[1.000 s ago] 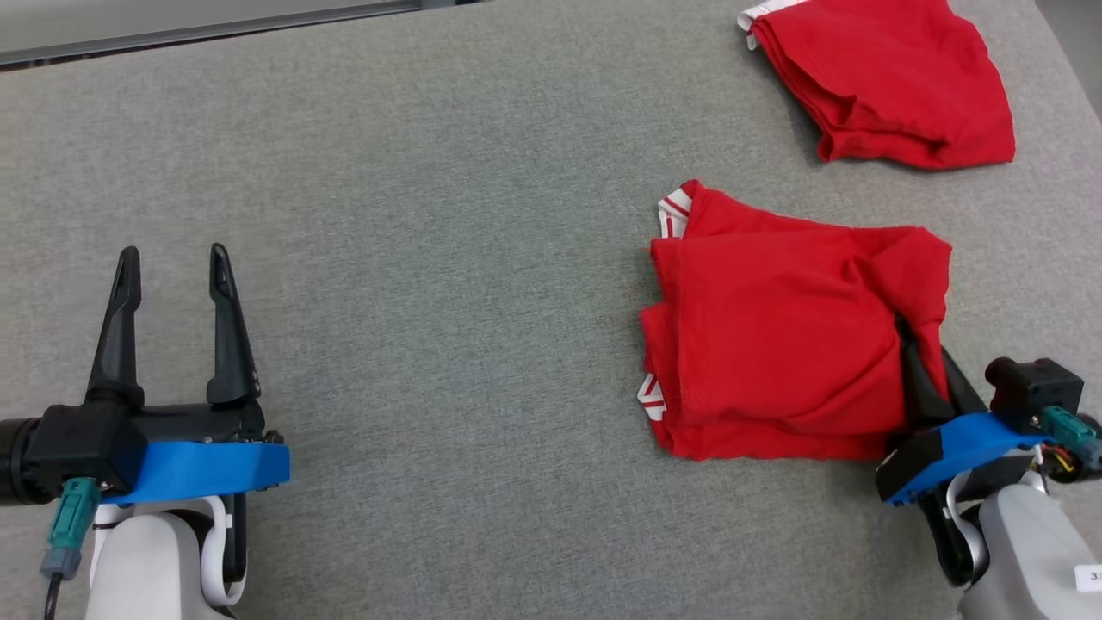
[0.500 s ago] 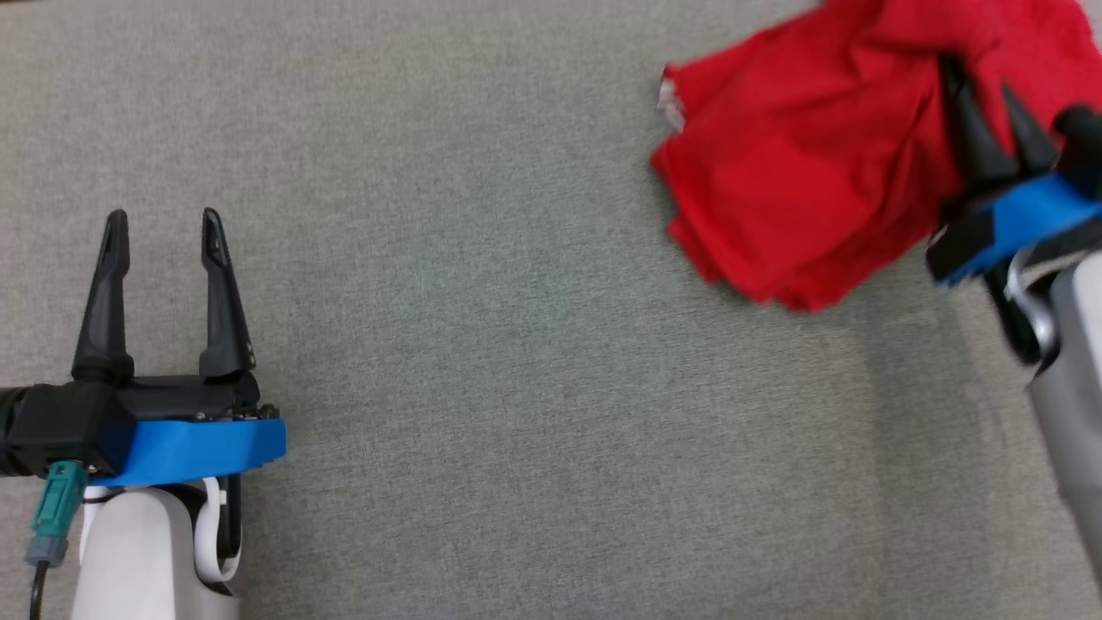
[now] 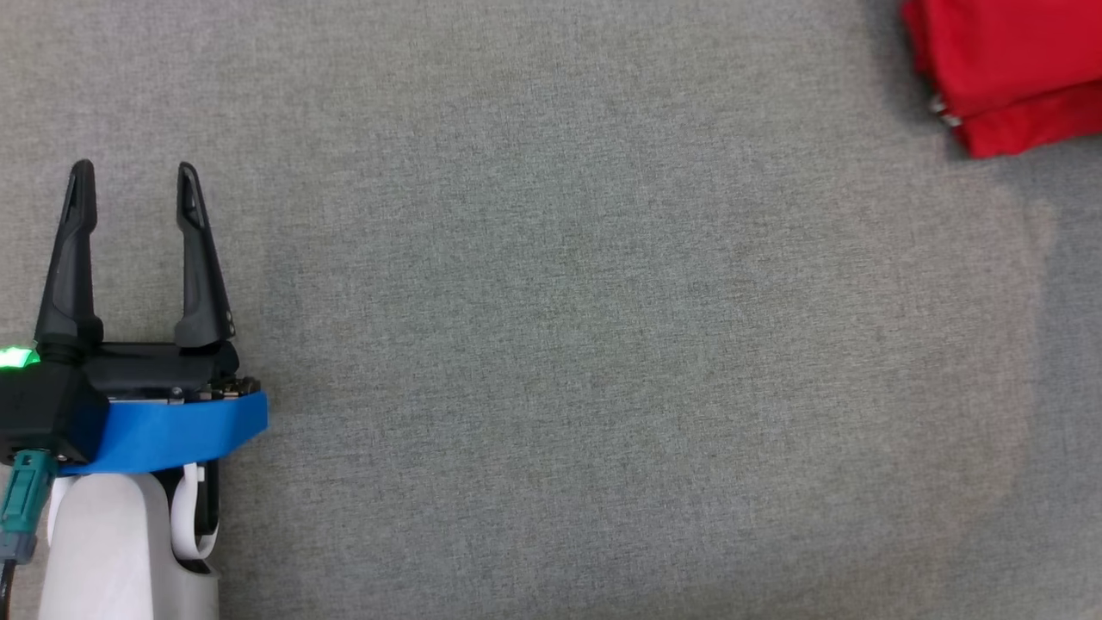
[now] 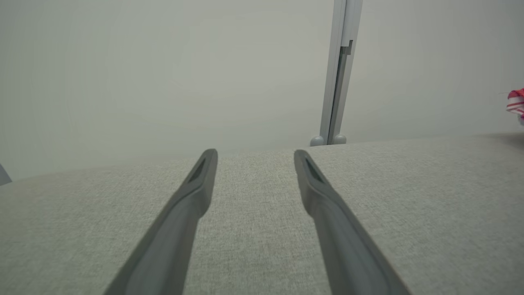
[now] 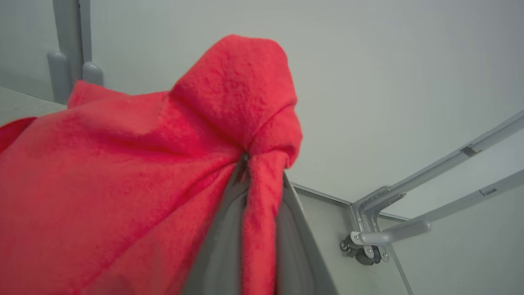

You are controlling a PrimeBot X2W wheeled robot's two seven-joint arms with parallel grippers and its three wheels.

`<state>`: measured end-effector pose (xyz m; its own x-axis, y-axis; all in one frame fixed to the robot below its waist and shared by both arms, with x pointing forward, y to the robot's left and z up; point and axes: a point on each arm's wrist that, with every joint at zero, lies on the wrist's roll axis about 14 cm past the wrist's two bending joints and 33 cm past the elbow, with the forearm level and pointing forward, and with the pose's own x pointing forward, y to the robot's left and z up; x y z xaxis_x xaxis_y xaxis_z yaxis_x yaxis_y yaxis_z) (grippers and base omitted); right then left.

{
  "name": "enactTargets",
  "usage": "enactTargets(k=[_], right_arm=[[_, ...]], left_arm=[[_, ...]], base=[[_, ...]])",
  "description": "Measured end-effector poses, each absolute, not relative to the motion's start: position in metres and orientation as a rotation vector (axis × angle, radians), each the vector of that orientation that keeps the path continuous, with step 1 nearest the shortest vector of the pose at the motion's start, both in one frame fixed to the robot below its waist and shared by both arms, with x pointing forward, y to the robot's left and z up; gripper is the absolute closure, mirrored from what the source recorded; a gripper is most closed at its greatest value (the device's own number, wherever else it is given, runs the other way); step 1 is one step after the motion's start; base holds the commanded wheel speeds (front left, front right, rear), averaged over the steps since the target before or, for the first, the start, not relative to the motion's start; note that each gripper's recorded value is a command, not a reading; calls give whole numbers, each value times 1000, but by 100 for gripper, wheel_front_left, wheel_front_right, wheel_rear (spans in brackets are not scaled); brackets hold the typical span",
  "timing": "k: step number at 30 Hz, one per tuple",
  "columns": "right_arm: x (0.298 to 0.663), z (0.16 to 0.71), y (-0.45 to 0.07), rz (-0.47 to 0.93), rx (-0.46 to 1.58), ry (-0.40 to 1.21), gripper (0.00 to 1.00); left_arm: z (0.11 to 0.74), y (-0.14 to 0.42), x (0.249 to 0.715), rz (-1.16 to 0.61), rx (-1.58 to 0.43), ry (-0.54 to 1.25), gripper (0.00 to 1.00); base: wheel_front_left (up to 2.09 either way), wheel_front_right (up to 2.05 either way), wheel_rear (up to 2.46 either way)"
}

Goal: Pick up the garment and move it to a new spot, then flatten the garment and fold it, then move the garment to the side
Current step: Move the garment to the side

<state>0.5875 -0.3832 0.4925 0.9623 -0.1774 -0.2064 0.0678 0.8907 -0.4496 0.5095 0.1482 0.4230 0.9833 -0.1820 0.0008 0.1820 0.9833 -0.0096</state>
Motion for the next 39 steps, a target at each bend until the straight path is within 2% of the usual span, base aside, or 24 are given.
enactTargets(k=[7, 8, 9, 13, 22, 32, 34, 39], right_arm=[[591, 487, -410, -177, -514, 349, 100], [591, 486, -413, -186, -513, 358, 73], [591, 484, -416, -194, -511, 366, 0], [588, 471, -420, -215, -494, 417, 0], [599, 508, -393, -153, -519, 229, 0], [589, 546, -290, 49, -406, -2, 0], [576, 546, -252, 126, -367, -31, 0], [546, 548, -199, 237, -296, -74, 0]], left_arm=[[419, 146, 515, -196, -4, -8, 0], [418, 145, 516, -199, -4, -7, 0], [417, 145, 517, -200, -5, -7, 0], [418, 144, 518, -203, -4, -9, 0], [432, 151, 511, -170, -18, -20, 0], [458, 169, 472, -99, -27, -20, 0], [464, 175, 456, -75, -28, -17, 0], [470, 186, 431, -36, -30, -6, 0]], base=[[0, 0, 0], [0, 0, 0], [0, 0, 0], [0, 0, 0], [0, 0, 0], [0, 0, 0], [0, 0, 0], [0, 0, 0]])
